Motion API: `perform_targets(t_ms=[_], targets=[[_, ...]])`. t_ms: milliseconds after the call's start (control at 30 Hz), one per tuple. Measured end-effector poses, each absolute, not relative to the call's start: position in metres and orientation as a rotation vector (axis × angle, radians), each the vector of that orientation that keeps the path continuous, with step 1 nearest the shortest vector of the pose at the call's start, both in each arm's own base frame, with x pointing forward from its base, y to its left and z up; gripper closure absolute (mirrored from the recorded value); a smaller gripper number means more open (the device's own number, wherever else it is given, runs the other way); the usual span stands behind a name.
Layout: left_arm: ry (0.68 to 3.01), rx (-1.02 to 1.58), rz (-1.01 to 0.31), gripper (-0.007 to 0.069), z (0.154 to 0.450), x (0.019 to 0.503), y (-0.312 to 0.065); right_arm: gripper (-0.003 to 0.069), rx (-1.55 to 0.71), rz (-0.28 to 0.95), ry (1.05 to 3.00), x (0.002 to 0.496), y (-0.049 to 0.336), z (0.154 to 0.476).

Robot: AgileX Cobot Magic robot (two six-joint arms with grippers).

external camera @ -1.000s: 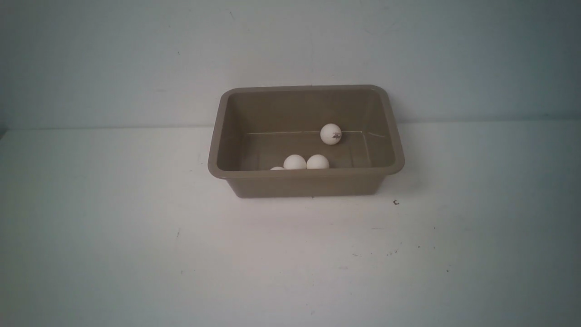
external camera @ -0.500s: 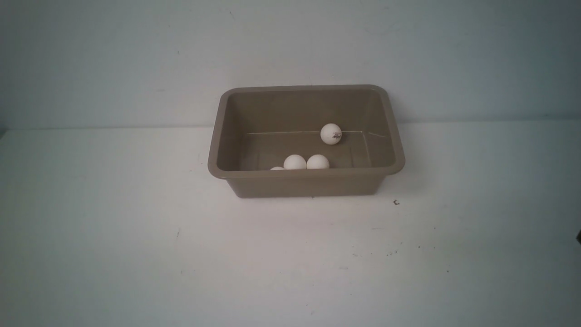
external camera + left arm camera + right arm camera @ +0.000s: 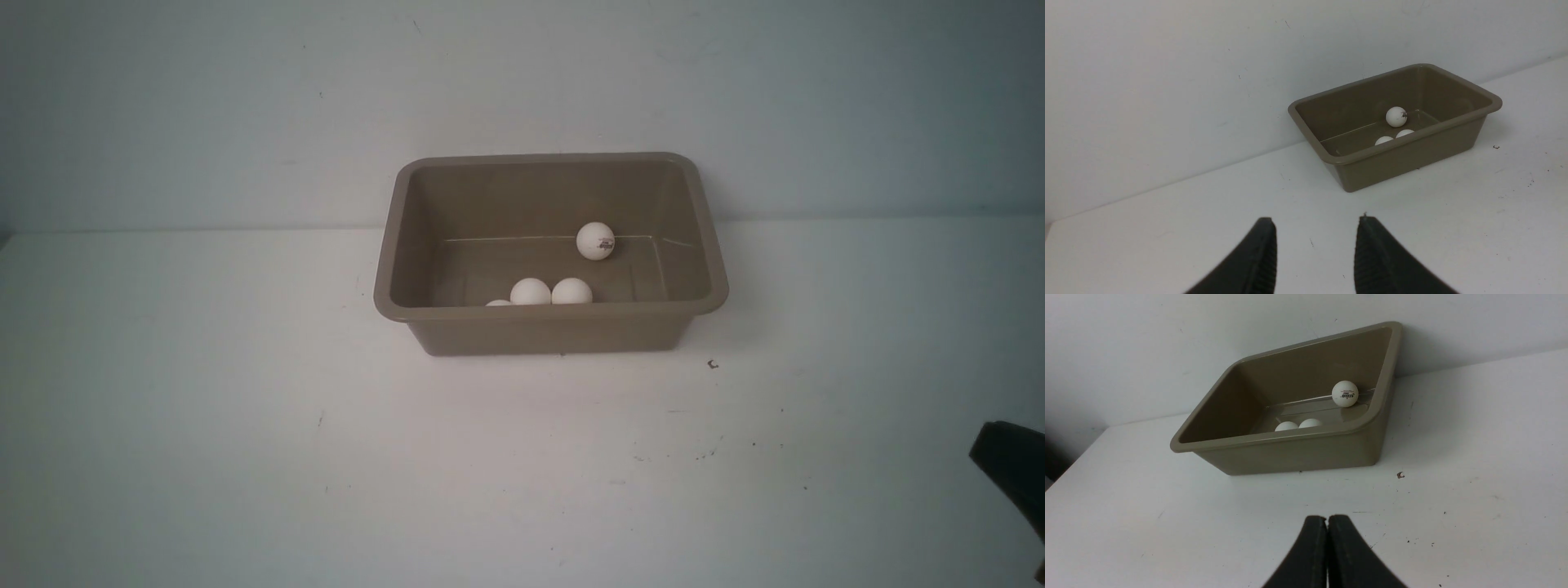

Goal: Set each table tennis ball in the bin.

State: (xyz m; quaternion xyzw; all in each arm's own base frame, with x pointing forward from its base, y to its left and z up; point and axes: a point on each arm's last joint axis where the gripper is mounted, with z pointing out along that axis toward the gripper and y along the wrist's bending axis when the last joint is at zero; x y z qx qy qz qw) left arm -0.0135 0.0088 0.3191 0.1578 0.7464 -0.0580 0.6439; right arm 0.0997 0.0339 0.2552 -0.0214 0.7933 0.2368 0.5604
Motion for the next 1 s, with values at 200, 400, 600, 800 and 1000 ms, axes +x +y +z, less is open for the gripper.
perform_targets(t_ms=[200, 400, 600, 800, 1000], targets=[[1.592, 0.208, 0.034, 0.0378, 0.323, -0.006, 0.007, 0.0666, -0.065, 0.577, 1.876, 0.099, 0.036, 0.255], [1.559, 0.05, 0.191, 0.0378, 0.291, 0.021, 0.005, 0.0666, -0.067, 0.58, 1.877, 0.099, 0.036, 0.255], [1.652, 0.017, 0.192, 0.0378, 0.234, 0.044, 0.006, 0.0666, -0.067, 0.58, 1.877, 0.099, 0.036, 0.255], [1.655, -0.011, 0.154, 0.0378, 0.2, 0.054, 0.006, 0.0666, -0.067, 0.58, 1.877, 0.099, 0.036, 0.255], [1.686, -0.043, 0.123, 0.0378, 0.187, 0.055, 0.006, 0.0666, -0.067, 0.58, 1.877, 0.099, 0.036, 0.255]])
